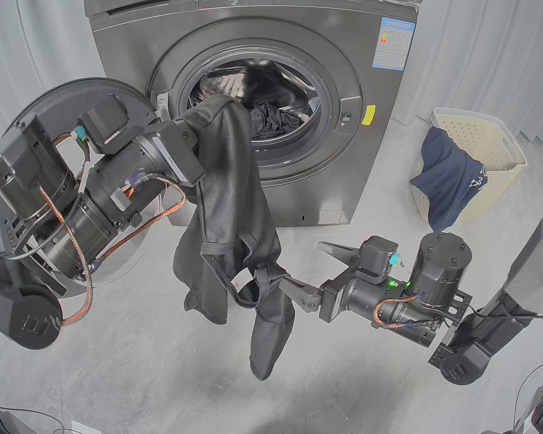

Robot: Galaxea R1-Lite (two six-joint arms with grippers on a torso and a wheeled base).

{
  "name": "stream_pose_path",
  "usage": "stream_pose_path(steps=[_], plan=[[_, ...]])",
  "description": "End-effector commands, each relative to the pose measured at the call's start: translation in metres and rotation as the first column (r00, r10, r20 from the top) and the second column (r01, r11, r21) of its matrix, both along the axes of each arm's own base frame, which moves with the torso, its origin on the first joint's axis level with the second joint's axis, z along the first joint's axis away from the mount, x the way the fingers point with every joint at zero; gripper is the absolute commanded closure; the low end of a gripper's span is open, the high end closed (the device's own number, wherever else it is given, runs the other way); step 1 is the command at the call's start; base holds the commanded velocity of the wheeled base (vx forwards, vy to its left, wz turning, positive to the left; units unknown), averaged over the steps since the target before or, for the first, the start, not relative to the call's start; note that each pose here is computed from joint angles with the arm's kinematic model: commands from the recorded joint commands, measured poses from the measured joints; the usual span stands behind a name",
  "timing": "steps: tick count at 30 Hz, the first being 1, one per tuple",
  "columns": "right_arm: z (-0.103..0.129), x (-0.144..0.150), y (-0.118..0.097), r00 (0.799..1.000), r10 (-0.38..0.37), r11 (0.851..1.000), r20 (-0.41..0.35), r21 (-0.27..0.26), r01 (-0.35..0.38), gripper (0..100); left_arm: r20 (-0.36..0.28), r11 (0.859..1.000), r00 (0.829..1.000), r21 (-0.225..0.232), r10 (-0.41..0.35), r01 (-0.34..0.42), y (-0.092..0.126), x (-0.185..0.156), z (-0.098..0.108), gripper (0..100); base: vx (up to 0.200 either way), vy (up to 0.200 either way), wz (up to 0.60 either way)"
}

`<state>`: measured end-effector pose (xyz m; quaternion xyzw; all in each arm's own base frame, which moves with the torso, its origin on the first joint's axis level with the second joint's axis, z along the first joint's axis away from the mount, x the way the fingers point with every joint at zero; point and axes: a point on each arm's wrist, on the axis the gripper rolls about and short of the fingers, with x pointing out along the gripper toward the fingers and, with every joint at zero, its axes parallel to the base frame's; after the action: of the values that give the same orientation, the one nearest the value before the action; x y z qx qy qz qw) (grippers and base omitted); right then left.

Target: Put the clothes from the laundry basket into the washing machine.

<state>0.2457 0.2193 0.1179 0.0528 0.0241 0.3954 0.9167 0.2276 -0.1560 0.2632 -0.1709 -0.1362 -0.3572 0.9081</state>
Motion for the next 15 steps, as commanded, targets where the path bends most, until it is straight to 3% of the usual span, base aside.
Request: stream_pose_path(steps=[1, 7, 15], plan=[[-0.026, 0.018, 0.018, 1.0, 0.014, 1.0, -0.019, -0.023, -0.014, 0, -0.001, 1.0, 1.0, 0.002, -0.024, 0.024, -0.005, -0.002, -0.001, 100, 0.0, 0.0, 0.0], [-0.031, 0.048, 0.047, 0.999, 0.018, 1.0, 0.039, 0.025, -0.019, 0, 0.007, 0.998, 0.998, -0.003, -0.062, 0.062, -0.01, -0.014, 0.002, 100, 0.0, 0.0, 0.0], [-0.039, 0.086, 0.065, 0.995, -0.018, 0.997, 0.096, 0.074, 0.011, 0, 0.029, 0.997, 0.996, -0.015, -0.079, 0.08, -0.007, -0.025, 0.009, 100, 0.0, 0.0, 0.0]])
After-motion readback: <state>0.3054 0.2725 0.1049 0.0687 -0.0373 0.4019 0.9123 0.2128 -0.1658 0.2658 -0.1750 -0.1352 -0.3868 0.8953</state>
